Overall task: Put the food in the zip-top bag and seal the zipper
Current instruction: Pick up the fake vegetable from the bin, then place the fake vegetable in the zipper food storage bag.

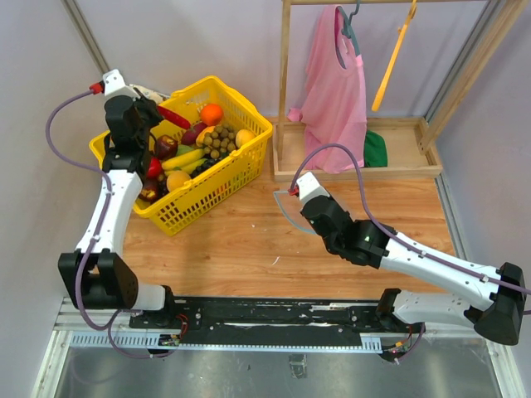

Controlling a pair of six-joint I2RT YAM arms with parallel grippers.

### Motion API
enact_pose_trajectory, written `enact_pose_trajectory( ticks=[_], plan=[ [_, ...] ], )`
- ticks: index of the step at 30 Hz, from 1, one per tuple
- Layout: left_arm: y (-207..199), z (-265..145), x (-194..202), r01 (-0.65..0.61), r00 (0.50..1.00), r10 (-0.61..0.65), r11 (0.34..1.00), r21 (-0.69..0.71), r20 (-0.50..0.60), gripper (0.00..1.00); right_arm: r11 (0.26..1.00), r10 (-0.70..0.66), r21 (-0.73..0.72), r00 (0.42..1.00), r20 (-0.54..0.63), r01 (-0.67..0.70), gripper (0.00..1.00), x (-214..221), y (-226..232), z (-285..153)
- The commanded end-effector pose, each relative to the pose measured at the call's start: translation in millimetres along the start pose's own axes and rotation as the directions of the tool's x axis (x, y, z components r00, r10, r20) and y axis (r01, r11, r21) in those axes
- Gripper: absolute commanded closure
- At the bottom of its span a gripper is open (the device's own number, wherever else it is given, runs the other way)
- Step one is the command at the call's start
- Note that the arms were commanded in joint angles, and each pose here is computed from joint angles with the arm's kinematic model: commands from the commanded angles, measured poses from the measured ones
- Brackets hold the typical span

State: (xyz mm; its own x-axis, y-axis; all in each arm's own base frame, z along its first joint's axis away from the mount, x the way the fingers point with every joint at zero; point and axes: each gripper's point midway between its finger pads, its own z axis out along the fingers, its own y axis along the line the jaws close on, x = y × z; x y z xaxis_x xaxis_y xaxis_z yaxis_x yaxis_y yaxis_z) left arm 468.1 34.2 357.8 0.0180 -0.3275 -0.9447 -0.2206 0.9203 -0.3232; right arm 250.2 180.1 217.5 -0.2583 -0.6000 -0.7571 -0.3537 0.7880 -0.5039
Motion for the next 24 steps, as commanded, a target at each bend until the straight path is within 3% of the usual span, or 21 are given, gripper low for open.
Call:
enact_pose_trajectory(
  ticks=[1, 9, 24],
  plan=[
    [-19, -24, -13, -0.021, 0.999, 0.019, 0.998, 0.060, 0.029, 1.00, 0.999, 0.041, 0.002, 0.999, 0.000, -0.041, 0.99, -3, -4, -2],
    [-71, -73, -29, -0.009, 1.000, 0.004, 0.974, 0.225, 0.022, 1.00, 0.997, 0.069, -0.027, 0.997, 0.019, -0.068, 0.99, -10, -2, -5],
    [-156, -156, 6, 0.102, 0.992, -0.052, 0.856, 0.506, -0.112, 1.00, 0.986, 0.130, -0.106, 0.991, 0.024, -0.126, 0.99, -21, 12, -5]
  ],
)
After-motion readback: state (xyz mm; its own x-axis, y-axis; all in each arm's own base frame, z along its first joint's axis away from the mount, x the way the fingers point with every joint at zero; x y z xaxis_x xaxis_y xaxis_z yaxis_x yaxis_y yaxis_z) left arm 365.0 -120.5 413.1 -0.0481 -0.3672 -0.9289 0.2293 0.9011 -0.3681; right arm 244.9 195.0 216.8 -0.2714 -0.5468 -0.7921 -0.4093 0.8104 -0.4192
